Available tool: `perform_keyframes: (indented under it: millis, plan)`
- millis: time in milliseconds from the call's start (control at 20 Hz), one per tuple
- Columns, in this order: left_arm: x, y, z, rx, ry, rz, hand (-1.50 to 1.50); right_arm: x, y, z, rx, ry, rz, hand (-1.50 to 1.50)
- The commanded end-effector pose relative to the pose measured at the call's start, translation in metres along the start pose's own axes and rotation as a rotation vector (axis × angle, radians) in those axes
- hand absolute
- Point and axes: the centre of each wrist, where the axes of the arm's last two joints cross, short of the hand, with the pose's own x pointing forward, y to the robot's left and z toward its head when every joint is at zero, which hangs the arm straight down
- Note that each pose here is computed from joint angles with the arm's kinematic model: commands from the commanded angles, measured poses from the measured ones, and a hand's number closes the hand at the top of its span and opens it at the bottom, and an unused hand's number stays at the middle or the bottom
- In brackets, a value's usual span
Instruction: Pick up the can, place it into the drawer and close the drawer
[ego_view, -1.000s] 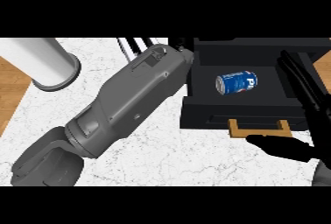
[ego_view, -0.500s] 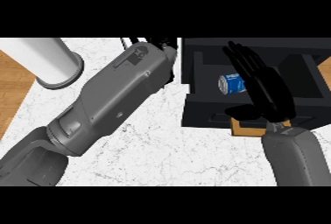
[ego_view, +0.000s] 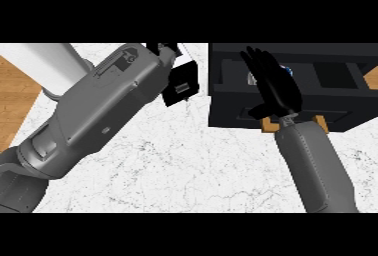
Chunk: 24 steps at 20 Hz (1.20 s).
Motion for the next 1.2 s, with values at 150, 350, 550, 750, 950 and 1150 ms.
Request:
perform_keyframes:
  millis: [150, 350, 550, 750, 950, 1150]
  plan:
    - [0.015, 0.024, -0.002, 0.003, -0.012, -0.007, -1.5, -0.022, 0.038, -0.011, 0.005, 0.045, 0.091, -1.5]
    - [0.013, 0.045, -0.005, 0.012, 0.002, -0.012, -1.5, -0.013, 0.05, -0.018, -0.047, 0.046, 0.114, -1.5]
    - [-0.001, 0.042, 0.006, -0.002, -0.016, -0.002, -1.5, -0.041, 0.035, -0.029, -0.1, 0.09, 0.137, -1.5]
    - [0.008, 0.051, 0.006, 0.012, 0.01, 0.004, -1.5, -0.041, 0.048, -0.026, -0.123, 0.085, 0.128, -1.5]
    - [0.01, 0.057, 0.008, 0.002, -0.012, 0.005, -1.5, -0.044, 0.027, -0.048, -0.176, 0.095, 0.155, -1.5]
    - [0.021, 0.057, 0.011, -0.001, -0.028, -0.018, -1.5, -0.03, 0.008, -0.072, -0.214, 0.105, 0.167, -1.5]
